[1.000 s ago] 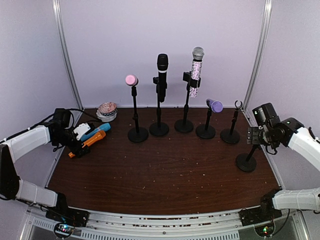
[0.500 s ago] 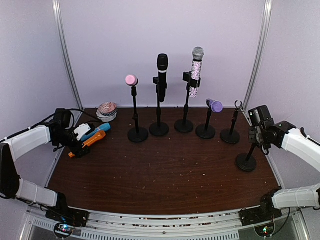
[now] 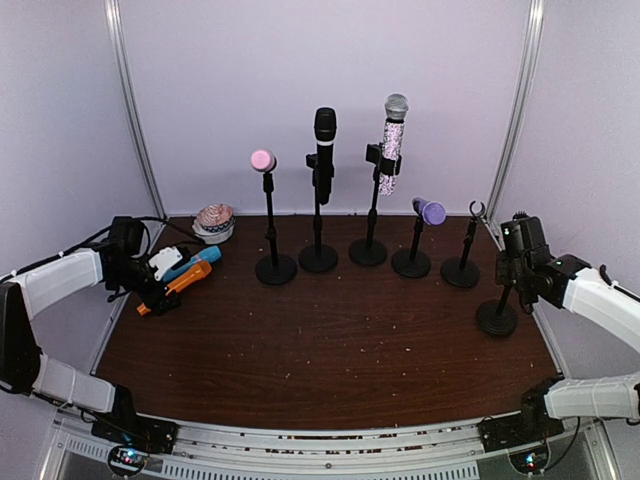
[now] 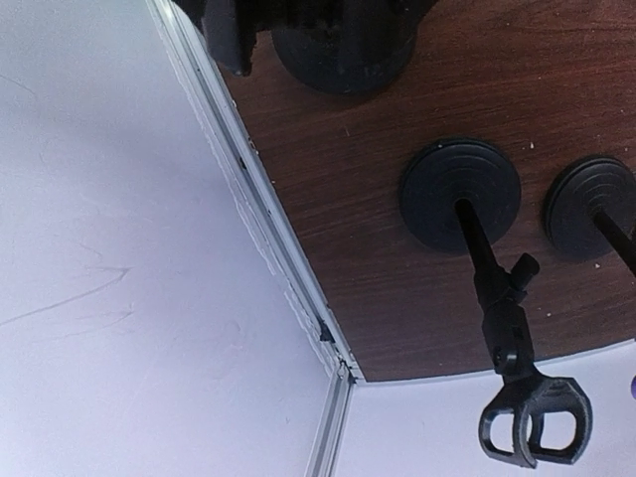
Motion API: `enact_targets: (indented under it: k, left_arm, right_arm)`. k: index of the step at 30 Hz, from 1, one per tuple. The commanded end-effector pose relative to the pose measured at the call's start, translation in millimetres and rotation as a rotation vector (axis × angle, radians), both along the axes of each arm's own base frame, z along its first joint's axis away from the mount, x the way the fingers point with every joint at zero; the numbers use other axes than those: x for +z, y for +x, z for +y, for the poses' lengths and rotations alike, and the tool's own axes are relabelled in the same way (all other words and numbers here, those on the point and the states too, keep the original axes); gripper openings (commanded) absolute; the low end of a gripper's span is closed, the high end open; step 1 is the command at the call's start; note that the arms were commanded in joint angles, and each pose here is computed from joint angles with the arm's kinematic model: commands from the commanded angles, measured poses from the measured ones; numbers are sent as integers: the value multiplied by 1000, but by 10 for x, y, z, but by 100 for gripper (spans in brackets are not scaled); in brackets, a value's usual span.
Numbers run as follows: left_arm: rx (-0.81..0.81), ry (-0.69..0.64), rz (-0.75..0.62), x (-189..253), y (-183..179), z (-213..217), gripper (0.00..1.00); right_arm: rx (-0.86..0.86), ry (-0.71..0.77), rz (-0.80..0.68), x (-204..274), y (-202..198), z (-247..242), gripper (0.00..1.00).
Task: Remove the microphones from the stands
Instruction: Adjust the microphone stand at the corner of the board, then pick up the microphone stand with the microphone from the corner of the board.
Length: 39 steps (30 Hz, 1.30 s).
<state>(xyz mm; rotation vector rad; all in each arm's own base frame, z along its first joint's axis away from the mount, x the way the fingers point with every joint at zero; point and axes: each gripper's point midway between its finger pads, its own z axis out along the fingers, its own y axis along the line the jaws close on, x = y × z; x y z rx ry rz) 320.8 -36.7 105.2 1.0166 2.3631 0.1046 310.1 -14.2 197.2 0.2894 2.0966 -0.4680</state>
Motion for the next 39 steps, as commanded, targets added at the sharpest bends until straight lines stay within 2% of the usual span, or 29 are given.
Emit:
enact_targets:
  k: [1,8,10,13,16,17,20,22,32,39]
  left_arm:
    - [-3,-9,-35,135,114,-6,89]
    - [-1,-6,-40,160,114,-1,89]
    - [-3,-6,-41,167,108,0,89]
    - [-5,-4,-42,171,111,0,89]
    - [-6,-8,-41,172,123,-10,89]
    - [-6,-11,-41,176,128,-14,89]
    - [-4,-15,-40,177,135,-18,89]
    - [-1,-17,-36,177,130,-18,89]
    - [25,-55,-44,334,121,-44,98]
    - [27,-118,-60,576,121,-130,98]
  right_arm:
    - [78,26,-130,314,125,106,15]
    - [87,88,-166,261,152,135,15]
    - [66,89,-148,185,137,101,20]
    - [76,102,-125,80,117,123,37]
    - [88,107,-123,39,81,130,70]
    - [93,107,-127,50,70,132,78]
    - [92,110,-151,166,43,119,93]
    - [87,123,-185,330,14,106,99]
    - [189,248,-324,1237,-152,304,100]
    - [350,276,-351,1718,-71,857,100]
